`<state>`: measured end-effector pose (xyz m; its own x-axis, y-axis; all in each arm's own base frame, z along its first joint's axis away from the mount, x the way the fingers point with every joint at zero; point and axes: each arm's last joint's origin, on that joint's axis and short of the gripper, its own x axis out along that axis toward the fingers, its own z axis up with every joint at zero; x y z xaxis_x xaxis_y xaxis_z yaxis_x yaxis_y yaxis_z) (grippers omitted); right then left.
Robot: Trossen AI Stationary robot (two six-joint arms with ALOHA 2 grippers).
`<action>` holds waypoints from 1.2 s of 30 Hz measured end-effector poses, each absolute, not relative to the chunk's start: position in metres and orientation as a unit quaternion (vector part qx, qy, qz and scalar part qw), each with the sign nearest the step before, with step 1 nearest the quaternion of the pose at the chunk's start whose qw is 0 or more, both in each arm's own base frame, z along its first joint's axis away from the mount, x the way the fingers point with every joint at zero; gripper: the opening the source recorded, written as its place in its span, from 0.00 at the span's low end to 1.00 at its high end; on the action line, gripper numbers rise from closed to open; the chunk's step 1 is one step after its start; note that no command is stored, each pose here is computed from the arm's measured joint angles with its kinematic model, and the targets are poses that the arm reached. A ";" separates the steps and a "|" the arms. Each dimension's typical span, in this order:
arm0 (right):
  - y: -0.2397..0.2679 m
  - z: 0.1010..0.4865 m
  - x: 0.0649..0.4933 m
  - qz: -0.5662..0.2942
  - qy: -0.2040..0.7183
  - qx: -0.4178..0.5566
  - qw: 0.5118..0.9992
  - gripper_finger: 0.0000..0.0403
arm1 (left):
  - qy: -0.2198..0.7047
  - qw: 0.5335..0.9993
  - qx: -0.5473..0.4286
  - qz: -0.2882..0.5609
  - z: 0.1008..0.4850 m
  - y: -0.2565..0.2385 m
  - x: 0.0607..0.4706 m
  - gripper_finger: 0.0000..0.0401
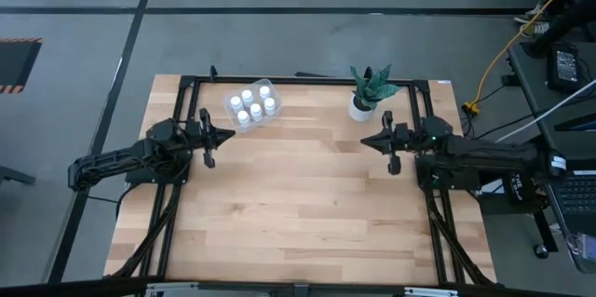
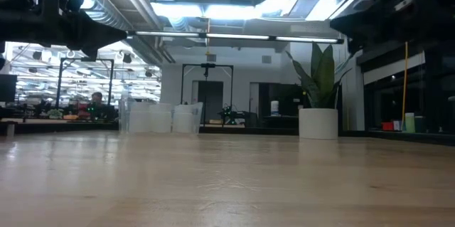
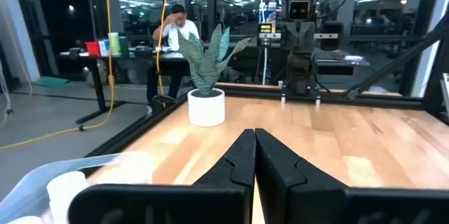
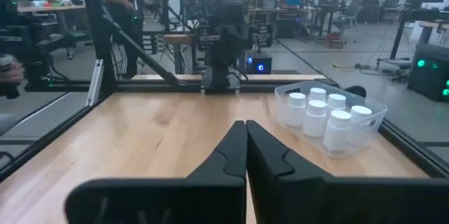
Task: Pick and place pill bottles into a basket
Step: Return to Home Position
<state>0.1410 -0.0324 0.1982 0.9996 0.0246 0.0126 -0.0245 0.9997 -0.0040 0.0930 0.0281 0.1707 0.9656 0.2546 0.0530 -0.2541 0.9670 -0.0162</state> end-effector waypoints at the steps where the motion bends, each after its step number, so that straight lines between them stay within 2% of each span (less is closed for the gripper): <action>1: -0.031 0.199 0.137 0.012 -0.004 -0.004 1.000 0.00 | -0.027 0.991 -0.006 0.127 0.171 0.028 0.093 0.01; 6: -0.028 0.200 0.126 0.012 -0.001 -0.005 1.000 0.00 | -0.027 0.991 -0.002 0.127 0.171 0.028 0.093 0.01; 11: -0.026 0.178 0.120 0.008 -0.034 -0.015 0.999 0.00 | -0.026 0.991 0.009 0.132 0.171 0.028 0.093 0.00; 14: -0.027 0.177 0.117 -0.012 -0.045 -0.015 0.999 0.00 | -0.024 0.991 0.026 0.133 0.171 0.028 0.093 0.01; 26: -0.019 0.171 0.118 -0.025 -0.017 0.035 0.999 0.00 | -0.022 0.990 0.038 0.137 0.171 0.029 0.093 0.00; 31: -0.013 0.172 0.119 -0.058 -0.022 0.009 0.998 0.00 | -0.022 0.990 0.038 0.137 0.171 0.029 0.093 0.00; 36: -0.011 0.172 0.119 -0.050 -0.021 -0.003 0.999 0.00 | -0.022 0.990 0.037 0.138 0.171 0.029 0.093 0.01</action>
